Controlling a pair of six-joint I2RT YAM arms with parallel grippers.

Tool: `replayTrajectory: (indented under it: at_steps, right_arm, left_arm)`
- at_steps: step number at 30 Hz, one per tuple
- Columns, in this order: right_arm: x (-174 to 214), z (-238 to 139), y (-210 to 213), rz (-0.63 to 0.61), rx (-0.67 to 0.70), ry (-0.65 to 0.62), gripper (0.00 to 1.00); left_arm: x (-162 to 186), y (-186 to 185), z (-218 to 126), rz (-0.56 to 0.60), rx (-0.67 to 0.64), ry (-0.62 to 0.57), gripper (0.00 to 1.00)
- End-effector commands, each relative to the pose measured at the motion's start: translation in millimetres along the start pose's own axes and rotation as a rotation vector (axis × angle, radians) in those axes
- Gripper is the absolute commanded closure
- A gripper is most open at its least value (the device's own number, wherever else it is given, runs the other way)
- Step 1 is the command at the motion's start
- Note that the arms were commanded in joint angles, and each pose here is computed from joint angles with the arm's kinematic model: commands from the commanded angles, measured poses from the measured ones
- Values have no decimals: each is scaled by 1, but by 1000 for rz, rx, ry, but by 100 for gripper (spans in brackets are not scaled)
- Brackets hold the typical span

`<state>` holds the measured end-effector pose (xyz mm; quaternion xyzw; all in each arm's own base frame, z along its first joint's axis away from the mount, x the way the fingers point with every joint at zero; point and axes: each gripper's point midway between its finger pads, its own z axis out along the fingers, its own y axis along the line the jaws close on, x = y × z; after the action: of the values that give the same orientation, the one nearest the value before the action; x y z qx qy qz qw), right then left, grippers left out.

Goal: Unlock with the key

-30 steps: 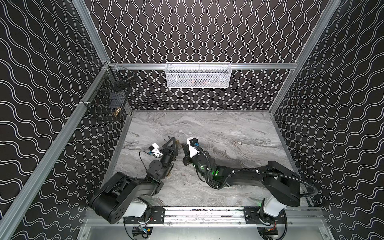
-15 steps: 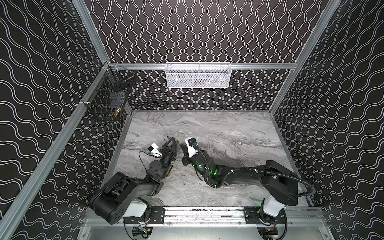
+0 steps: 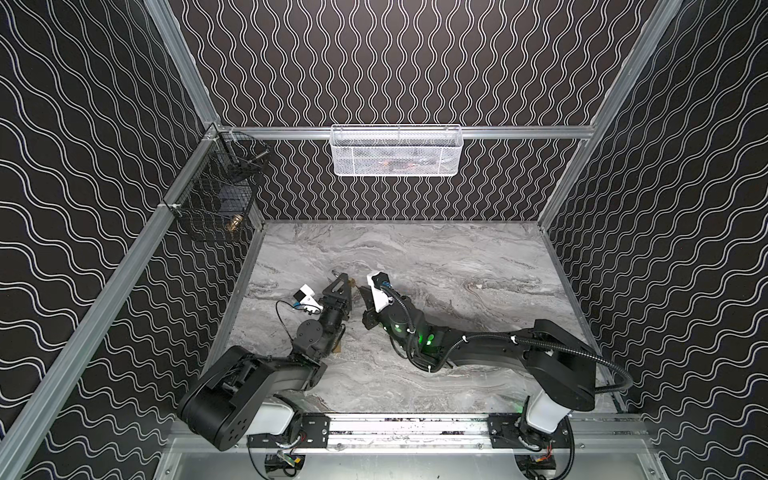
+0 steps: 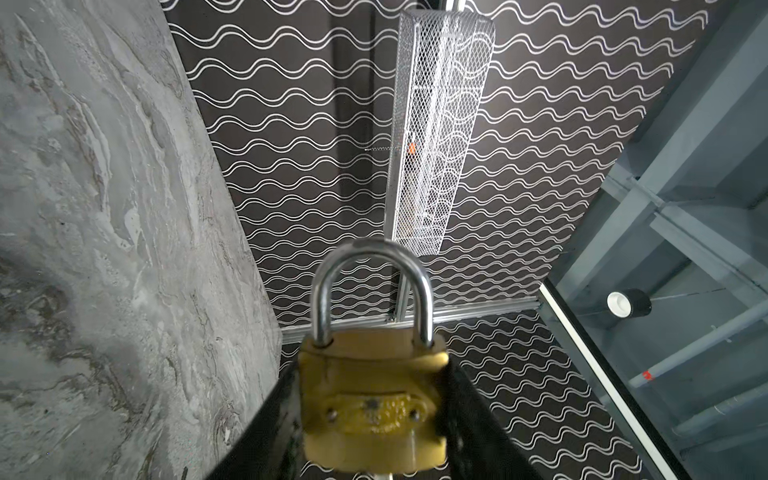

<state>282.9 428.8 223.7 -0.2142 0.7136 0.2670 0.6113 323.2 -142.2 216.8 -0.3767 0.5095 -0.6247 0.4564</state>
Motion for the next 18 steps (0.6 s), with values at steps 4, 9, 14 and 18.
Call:
replayTrajectory:
  at_steps: [4, 9, 14, 18]
  right_arm:
    - [-14, -2, 2, 7, -64, -64, 100]
    - [-21, -10, -13, 51, -61, -95, 100]
    - [-23, -18, -28, 74, -33, -107, 100]
    - [-23, -24, -35, 96, -13, -114, 100]
  left_arm:
    - [38, -33, 6, 34, 128, 204, 100]
    - [52, -26, 13, 48, 104, 278, 100]
    - [65, -4, 14, 102, 44, 350, 100]
    - [72, 5, 14, 176, 3, 392, 100]
